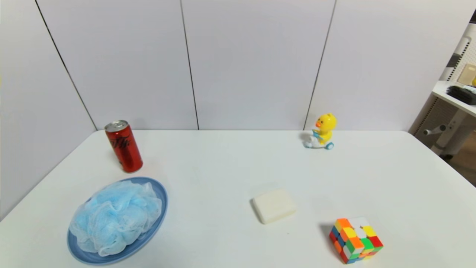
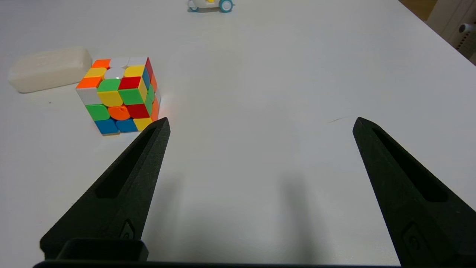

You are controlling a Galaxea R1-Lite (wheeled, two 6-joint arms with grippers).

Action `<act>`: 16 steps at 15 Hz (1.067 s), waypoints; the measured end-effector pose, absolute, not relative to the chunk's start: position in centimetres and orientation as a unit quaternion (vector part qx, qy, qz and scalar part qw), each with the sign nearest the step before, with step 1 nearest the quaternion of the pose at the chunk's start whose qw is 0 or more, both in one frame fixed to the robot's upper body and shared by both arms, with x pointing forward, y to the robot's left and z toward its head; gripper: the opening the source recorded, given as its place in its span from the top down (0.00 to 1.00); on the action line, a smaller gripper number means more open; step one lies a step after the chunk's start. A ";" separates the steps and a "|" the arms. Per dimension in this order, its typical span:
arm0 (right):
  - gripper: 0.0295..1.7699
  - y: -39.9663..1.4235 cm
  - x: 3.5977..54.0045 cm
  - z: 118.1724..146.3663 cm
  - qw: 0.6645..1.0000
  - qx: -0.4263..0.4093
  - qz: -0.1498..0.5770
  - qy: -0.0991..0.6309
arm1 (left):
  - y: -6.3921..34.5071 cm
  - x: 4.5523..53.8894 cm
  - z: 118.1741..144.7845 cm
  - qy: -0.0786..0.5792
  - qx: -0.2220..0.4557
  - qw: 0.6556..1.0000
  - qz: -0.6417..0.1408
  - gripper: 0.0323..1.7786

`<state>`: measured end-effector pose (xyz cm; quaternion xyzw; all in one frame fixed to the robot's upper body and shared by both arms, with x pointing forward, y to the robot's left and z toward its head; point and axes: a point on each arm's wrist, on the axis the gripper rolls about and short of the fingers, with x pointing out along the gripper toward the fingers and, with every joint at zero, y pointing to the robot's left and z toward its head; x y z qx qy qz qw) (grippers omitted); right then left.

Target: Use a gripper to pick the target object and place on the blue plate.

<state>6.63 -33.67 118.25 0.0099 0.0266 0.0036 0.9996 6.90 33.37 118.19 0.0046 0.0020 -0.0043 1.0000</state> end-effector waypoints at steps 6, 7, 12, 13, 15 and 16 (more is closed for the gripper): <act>0.04 -33.7 6.6 118.3 1.000 0.010 0.003 0.027 | 33.4 6.9 118.2 0.002 0.005 1.000 -0.004 0.05; 0.04 -33.7 6.6 118.3 1.000 0.010 0.003 0.026 | 33.4 6.9 118.2 0.002 0.005 1.000 -0.004 0.05; 0.04 -33.7 6.6 118.2 1.000 0.010 0.004 0.027 | 33.4 6.9 118.2 0.002 0.004 1.000 -0.004 0.05; 0.04 -33.7 6.6 118.2 1.000 0.009 0.003 0.027 | 33.4 6.9 118.2 0.002 0.005 1.000 -0.004 0.05; 0.04 -33.7 6.6 118.2 1.000 0.011 0.003 0.028 | 33.4 6.9 118.2 0.002 0.004 1.000 -0.004 0.05; 0.04 -33.7 6.6 118.3 1.000 0.011 0.001 0.028 | 33.4 6.9 118.2 0.002 0.005 1.000 -0.004 0.05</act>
